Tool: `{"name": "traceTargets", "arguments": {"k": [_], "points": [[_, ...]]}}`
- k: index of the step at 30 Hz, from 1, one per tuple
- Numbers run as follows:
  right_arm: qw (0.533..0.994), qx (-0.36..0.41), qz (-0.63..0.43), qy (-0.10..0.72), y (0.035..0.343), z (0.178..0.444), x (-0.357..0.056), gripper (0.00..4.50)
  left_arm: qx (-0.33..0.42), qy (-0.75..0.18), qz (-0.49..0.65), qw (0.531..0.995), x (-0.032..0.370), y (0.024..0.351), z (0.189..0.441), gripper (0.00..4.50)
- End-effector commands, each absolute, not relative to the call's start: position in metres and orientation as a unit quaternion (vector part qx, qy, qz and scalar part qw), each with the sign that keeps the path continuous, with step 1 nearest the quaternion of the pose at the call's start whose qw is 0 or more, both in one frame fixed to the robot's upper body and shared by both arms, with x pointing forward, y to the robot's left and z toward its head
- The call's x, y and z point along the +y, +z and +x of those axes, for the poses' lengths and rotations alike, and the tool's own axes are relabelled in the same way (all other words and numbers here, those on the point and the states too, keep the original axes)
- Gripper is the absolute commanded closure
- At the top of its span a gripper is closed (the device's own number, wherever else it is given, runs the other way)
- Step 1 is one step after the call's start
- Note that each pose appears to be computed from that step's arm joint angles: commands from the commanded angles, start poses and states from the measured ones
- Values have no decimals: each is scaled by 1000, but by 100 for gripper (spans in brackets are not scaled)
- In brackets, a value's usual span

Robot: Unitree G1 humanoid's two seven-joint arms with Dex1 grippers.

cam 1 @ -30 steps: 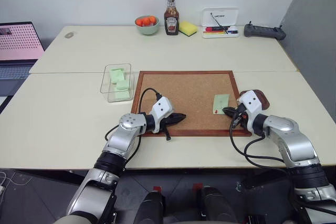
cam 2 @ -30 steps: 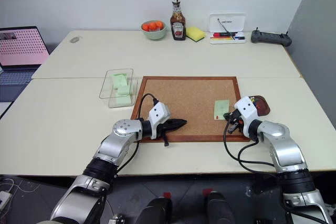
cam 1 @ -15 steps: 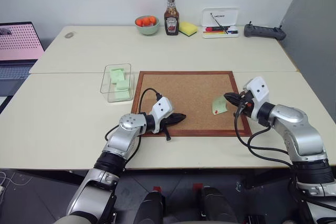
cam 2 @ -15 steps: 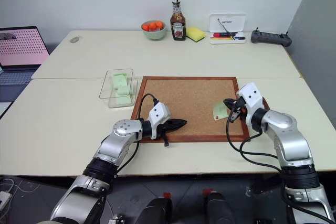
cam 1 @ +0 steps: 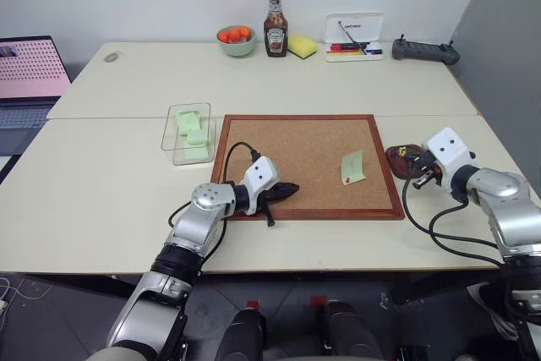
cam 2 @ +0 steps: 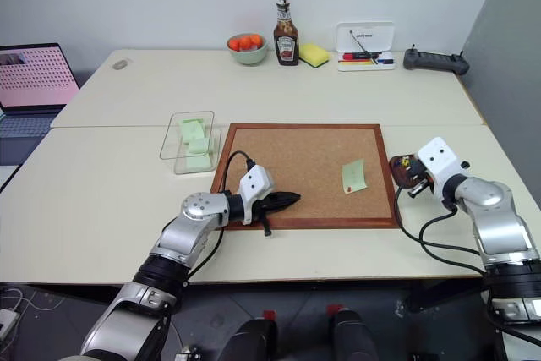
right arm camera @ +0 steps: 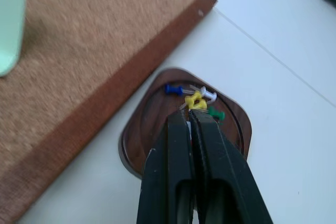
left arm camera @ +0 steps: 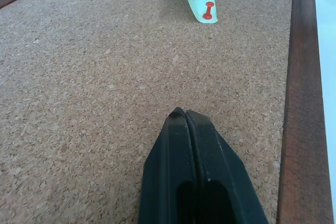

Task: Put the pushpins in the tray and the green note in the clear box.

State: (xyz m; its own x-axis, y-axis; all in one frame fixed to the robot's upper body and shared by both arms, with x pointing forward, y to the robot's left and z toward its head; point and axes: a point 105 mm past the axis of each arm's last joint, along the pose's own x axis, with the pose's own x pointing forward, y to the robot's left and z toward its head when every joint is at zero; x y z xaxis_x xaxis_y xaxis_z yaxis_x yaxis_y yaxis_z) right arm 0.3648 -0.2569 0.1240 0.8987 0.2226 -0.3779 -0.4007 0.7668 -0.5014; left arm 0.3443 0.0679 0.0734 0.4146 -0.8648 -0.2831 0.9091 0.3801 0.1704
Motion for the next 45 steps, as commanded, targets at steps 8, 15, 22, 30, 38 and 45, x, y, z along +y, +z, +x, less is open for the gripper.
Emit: {"name": "traceTargets", "arguments": {"k": [8, 15, 22, 30, 38, 45], "points": [[923, 143, -336, 124, 132, 381, -274, 329, 129, -538, 155, 819, 73, 43, 334, 450], [931, 129, -321, 114, 139, 385, -275, 194, 130, -537, 155, 819, 74, 43, 334, 450], [946, 86, -280, 138, 171, 378, -267, 54, 129, -537, 155, 819, 74, 43, 334, 450], [930, 116, -196, 287, 150, 344, -212, 54, 130, -538, 157, 818, 75, 44, 335, 450], [910, 132, -159, 360, 129, 330, -163, 54, 130, -537, 158, 818, 76, 44, 334, 450], [912, 129, -158, 357, 121, 341, -151, 54, 130, -537, 159, 818, 76, 44, 335, 450]]}}
